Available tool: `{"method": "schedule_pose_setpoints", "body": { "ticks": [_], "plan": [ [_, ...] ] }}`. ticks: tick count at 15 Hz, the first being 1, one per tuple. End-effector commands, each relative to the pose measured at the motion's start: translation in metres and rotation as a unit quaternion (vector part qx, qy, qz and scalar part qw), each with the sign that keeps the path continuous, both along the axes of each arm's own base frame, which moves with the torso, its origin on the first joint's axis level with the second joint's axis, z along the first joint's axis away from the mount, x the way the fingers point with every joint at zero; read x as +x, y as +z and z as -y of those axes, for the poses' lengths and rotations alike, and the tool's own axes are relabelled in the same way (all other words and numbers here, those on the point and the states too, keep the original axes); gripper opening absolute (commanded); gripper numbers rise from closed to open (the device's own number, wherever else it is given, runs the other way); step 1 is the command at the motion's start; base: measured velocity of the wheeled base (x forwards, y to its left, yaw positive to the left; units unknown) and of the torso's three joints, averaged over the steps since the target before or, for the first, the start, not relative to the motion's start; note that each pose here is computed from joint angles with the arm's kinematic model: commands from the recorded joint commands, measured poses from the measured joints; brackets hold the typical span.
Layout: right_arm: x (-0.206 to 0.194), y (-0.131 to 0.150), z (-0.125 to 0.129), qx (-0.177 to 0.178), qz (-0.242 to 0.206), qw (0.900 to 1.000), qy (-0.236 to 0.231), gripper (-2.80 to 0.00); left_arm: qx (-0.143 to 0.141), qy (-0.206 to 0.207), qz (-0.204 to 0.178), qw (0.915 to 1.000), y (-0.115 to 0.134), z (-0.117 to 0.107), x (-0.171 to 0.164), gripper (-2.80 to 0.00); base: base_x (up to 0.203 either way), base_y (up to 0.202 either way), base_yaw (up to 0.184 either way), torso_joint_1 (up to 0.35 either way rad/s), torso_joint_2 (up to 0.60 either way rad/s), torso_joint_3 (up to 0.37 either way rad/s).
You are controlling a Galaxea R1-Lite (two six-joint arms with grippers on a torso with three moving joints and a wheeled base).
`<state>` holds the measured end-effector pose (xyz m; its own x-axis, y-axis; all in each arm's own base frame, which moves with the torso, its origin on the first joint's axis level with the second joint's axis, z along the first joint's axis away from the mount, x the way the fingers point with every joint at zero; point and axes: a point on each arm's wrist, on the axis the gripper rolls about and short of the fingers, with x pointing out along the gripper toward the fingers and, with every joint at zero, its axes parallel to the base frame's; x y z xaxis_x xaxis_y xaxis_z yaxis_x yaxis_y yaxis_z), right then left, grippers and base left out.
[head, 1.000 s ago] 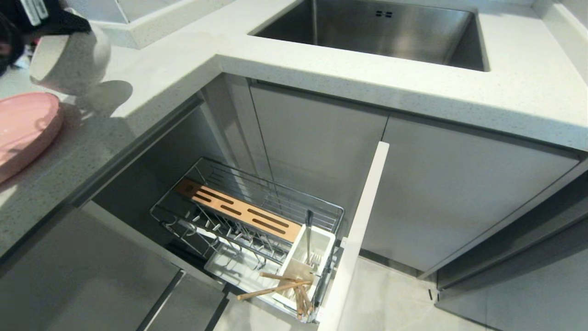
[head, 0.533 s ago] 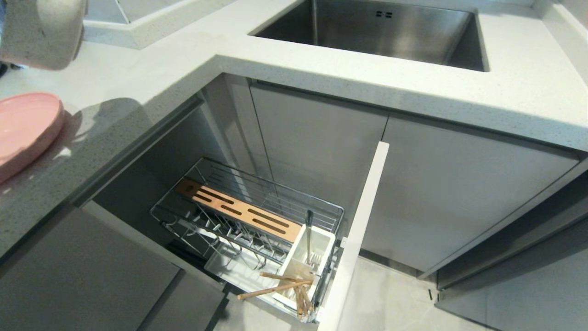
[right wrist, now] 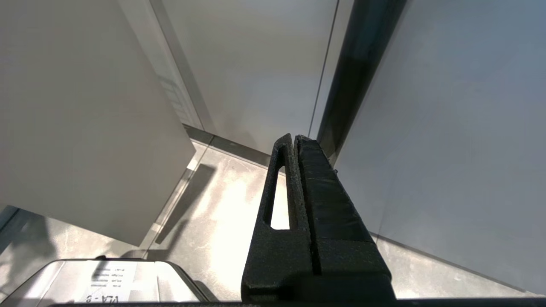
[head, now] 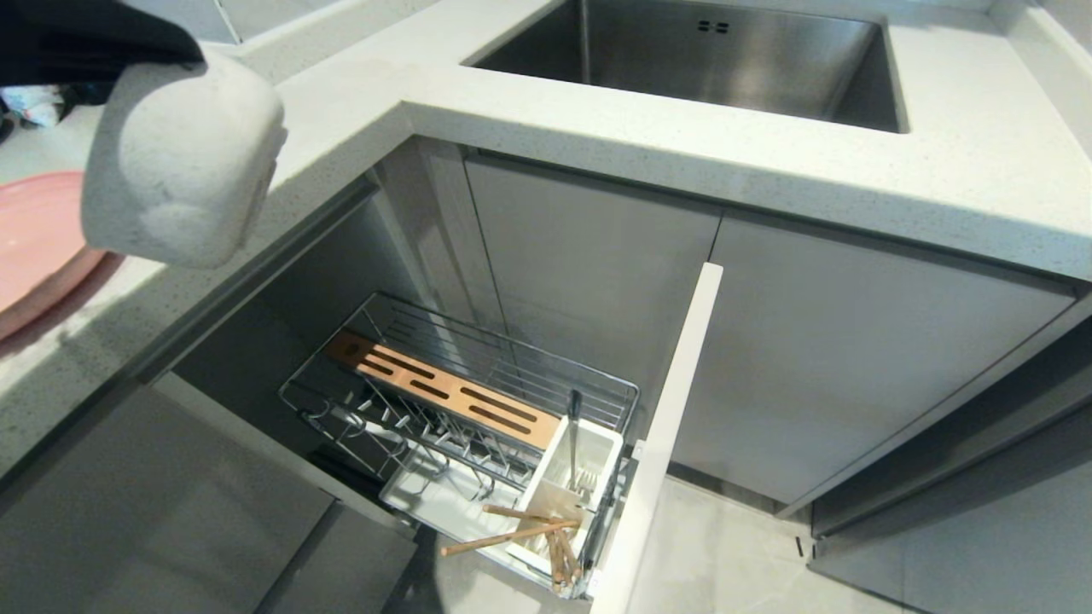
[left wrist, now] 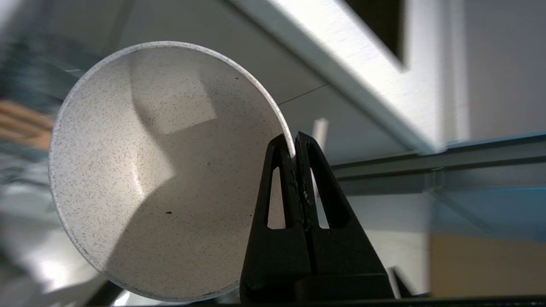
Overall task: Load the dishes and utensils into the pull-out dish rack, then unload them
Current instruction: Pick up the bowl and place it in the cupboard
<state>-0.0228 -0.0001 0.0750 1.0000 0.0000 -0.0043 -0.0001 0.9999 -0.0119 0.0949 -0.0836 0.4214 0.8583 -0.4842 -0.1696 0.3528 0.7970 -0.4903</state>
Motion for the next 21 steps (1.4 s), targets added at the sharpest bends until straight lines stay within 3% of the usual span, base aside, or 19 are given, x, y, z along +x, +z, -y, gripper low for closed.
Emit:
{"method": "schedule_pose_setpoints", "body": {
  "ticks": [1,2,5,8,10,14,16,21],
  "plan": [
    [0.000,0.000,0.000,0.000,0.000,1.000,0.000,-2.80,-0.060,-0.016,0.026,0.9978,-0.001,0.013,0.010,-2.80,0.000,0.000,0.000,0.000,0.00,0.000],
    [0.000,0.000,0.000,0.000,0.000,1.000,0.000,-2.80,-0.091,-0.026,0.033,0.9950,-0.007,0.023,0.019,-2.80,0.000,0.000,0.000,0.000,0.00,0.000],
    [0.000,0.000,0.000,0.000,0.000,1.000,0.000,-2.80,-0.097,-0.027,-0.008,0.9949,-0.060,0.047,0.044,-2.80,0.000,0.000,0.000,0.000,0.00,0.000],
    [0.000,0.000,0.000,0.000,0.000,1.000,0.000,-2.80,-0.124,-0.020,-0.031,0.9916,-0.111,0.067,0.066,-2.80,0.000,0.000,0.000,0.000,0.00,0.000],
    [0.000,0.000,0.000,0.000,0.000,1.000,0.000,-2.80,-0.125,0.011,-0.055,0.9906,-0.139,0.082,0.092,-2.80,0.000,0.000,0.000,0.000,0.00,0.000],
    [0.000,0.000,0.000,0.000,0.000,1.000,0.000,-2.80,-0.176,0.078,-0.052,0.9799,-0.165,0.094,0.137,-2.80,0.000,0.000,0.000,0.000,0.00,0.000],
    [0.000,0.000,0.000,0.000,0.000,1.000,0.000,-2.80,-0.220,0.107,-0.041,0.9687,-0.175,0.093,0.155,-2.80,0.000,0.000,0.000,0.000,0.00,0.000],
    [0.000,0.000,0.000,0.000,0.000,1.000,0.000,-2.80,-0.278,0.118,-0.009,0.9534,-0.207,0.101,0.182,-2.80,0.000,0.000,0.000,0.000,0.00,0.000]
  ]
}}
